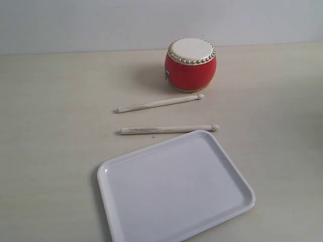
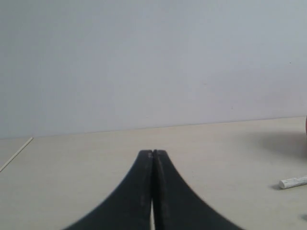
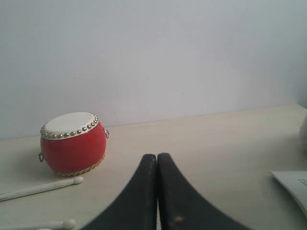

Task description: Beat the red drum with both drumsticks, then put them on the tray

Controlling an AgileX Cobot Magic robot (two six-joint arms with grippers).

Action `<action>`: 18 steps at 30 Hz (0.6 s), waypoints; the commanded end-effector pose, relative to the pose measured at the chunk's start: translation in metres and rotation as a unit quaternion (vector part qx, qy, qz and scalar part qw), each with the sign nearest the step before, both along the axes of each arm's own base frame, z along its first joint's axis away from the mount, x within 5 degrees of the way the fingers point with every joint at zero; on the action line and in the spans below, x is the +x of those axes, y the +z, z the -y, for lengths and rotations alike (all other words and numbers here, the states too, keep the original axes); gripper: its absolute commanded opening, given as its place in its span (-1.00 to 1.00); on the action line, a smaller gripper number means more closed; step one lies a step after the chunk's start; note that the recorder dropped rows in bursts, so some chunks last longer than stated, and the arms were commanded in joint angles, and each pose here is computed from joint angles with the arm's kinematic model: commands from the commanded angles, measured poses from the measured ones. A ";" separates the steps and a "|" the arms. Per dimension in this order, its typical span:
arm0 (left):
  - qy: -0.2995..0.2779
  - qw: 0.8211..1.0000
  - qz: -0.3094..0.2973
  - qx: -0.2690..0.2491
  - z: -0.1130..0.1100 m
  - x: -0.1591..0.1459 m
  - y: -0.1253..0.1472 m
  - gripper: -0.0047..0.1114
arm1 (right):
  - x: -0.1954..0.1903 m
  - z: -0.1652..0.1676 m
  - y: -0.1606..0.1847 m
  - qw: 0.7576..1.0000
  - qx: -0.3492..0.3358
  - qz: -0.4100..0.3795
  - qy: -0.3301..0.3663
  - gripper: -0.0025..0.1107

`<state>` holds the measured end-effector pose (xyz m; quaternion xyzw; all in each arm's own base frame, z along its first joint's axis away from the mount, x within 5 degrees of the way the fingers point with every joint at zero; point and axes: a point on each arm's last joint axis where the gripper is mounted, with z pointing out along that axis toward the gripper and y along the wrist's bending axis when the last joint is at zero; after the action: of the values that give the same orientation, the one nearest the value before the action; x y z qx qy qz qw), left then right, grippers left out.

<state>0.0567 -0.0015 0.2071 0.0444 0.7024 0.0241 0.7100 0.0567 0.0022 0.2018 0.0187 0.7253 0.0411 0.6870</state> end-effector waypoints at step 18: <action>-0.046 0.954 0.152 -0.255 0.000 -0.005 0.029 -0.92 | 0.000 0.000 -0.001 1.000 -0.002 0.004 -0.002 -0.96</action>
<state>0.0545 -0.0024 0.2262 -0.0064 0.6249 -0.0393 0.7797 0.0567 0.0022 0.2018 0.0187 0.7253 0.0411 0.6870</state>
